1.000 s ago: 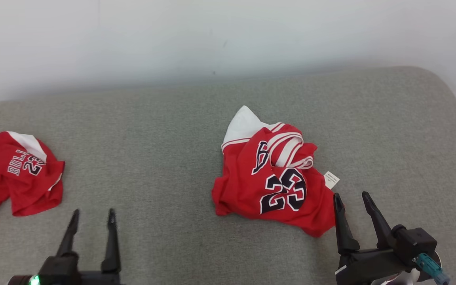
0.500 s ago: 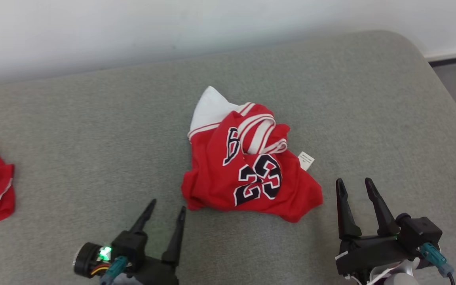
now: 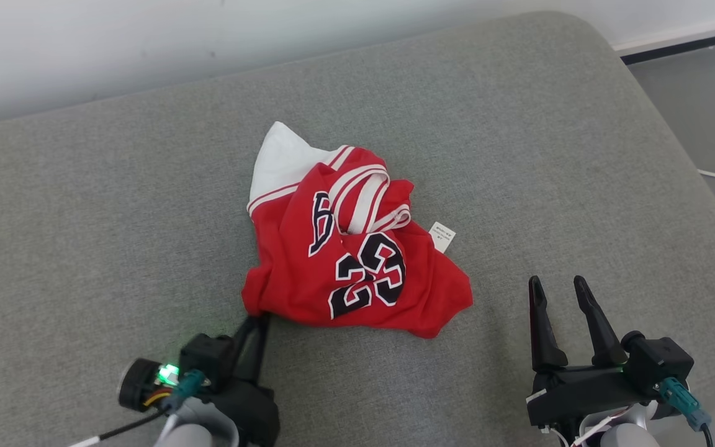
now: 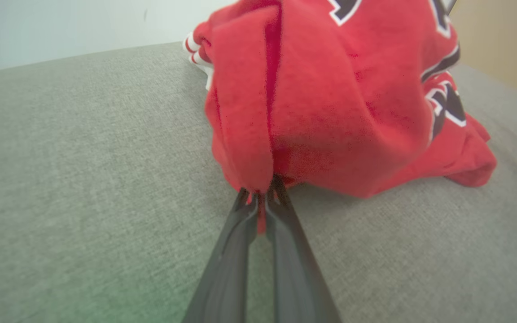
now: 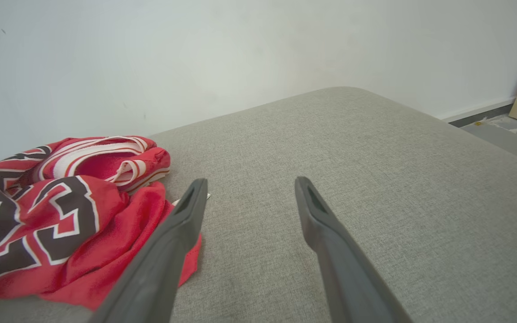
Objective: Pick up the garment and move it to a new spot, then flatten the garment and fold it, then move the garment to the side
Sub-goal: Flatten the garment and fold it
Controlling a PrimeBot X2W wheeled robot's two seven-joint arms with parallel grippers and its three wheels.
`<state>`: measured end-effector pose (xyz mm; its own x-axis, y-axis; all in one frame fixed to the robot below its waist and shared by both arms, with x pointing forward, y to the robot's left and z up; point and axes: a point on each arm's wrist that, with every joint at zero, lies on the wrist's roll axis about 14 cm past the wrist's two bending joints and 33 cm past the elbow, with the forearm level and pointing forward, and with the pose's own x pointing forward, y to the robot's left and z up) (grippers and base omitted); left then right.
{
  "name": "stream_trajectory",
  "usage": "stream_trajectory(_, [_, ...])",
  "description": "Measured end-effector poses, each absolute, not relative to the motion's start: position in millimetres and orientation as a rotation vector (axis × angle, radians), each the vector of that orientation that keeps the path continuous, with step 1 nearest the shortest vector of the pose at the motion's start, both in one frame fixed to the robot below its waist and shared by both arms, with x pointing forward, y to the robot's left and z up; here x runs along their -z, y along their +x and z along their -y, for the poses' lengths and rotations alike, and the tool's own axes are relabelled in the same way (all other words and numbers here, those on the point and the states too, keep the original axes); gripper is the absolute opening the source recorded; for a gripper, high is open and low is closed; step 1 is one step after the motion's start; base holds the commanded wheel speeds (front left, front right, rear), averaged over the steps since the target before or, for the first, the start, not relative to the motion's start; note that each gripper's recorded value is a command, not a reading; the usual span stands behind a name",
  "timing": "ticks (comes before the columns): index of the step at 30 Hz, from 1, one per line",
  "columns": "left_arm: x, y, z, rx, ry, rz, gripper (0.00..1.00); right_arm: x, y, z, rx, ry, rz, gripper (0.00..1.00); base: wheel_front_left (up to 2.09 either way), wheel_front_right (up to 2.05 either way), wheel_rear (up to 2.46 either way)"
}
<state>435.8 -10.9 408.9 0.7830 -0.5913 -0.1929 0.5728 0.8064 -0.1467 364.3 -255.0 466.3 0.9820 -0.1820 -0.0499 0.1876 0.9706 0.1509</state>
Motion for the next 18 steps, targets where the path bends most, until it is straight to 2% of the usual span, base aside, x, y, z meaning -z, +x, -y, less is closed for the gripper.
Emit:
stream_trajectory(8, [-459, 478, -56, 0.493, 0.028, -0.066, 0.00, -470, 371, 243, 0.147, 0.164, -0.020, 1.00, 0.00, 0.00, 0.00])
stream_trajectory(12, [-507, 505, -92, 0.452, 0.139, 0.047, 0.00, -471, 375, 232, 0.116, 0.175, -0.018, 1.00, 0.00, 0.00, 0.00])
stream_trajectory(18, [-568, 535, -117, 0.431, 0.256, 0.141, 0.00, -470, 373, 228, 0.107, 0.191, -0.021, 1.00, 0.00, 0.00, 0.00])
